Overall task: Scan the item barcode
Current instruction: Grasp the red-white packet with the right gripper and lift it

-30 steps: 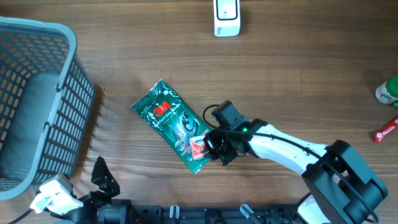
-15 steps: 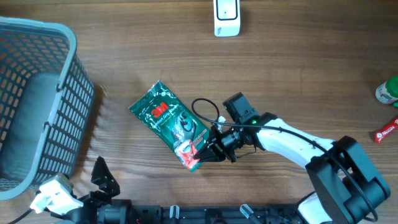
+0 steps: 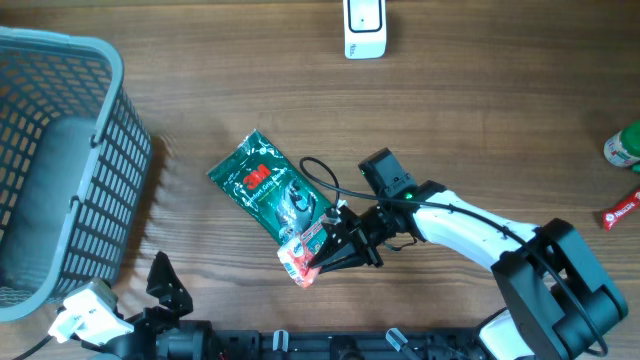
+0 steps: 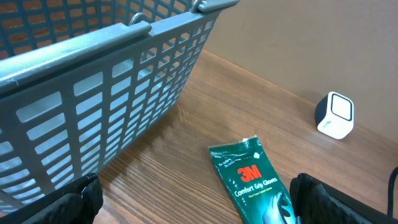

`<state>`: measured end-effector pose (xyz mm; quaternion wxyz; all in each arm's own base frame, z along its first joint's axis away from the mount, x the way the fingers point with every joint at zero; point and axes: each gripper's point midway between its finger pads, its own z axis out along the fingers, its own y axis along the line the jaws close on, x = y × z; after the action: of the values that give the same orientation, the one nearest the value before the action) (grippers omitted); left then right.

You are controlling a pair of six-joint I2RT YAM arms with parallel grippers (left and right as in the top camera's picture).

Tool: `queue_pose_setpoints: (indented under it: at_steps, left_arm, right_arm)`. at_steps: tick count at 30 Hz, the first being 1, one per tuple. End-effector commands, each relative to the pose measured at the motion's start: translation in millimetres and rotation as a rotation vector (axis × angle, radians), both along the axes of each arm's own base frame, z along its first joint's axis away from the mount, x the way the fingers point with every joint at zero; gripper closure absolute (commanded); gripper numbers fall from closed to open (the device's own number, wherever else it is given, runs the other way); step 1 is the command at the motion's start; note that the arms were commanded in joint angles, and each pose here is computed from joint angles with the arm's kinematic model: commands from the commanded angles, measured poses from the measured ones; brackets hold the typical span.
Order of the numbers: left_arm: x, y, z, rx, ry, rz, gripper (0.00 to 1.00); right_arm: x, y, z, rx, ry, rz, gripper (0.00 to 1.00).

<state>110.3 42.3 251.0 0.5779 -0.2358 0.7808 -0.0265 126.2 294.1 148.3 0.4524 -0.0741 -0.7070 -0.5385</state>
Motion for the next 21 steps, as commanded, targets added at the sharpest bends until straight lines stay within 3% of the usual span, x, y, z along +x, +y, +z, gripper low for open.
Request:
queue_pose_setpoints:
  at_steps: [1, 6, 21]
  left_arm:
    - [-0.3, 0.5, 1.4, -0.003, -0.009, 0.002, 0.00]
    - [-0.3, 0.5, 1.4, -0.003, -0.009, 0.002, 0.00]
    - [-0.3, 0.5, 1.4, -0.003, -0.009, 0.002, 0.00]
  right_arm:
    - [-3.0, -3.9, 7.2, -0.009, 0.118, 0.020, 0.96]
    - [-2.8, -3.9, 7.2, -0.044, 0.169, 0.020, 0.96]
    - [-2.9, -4.0, 7.3, -0.006, 0.115, 0.019, 0.96]
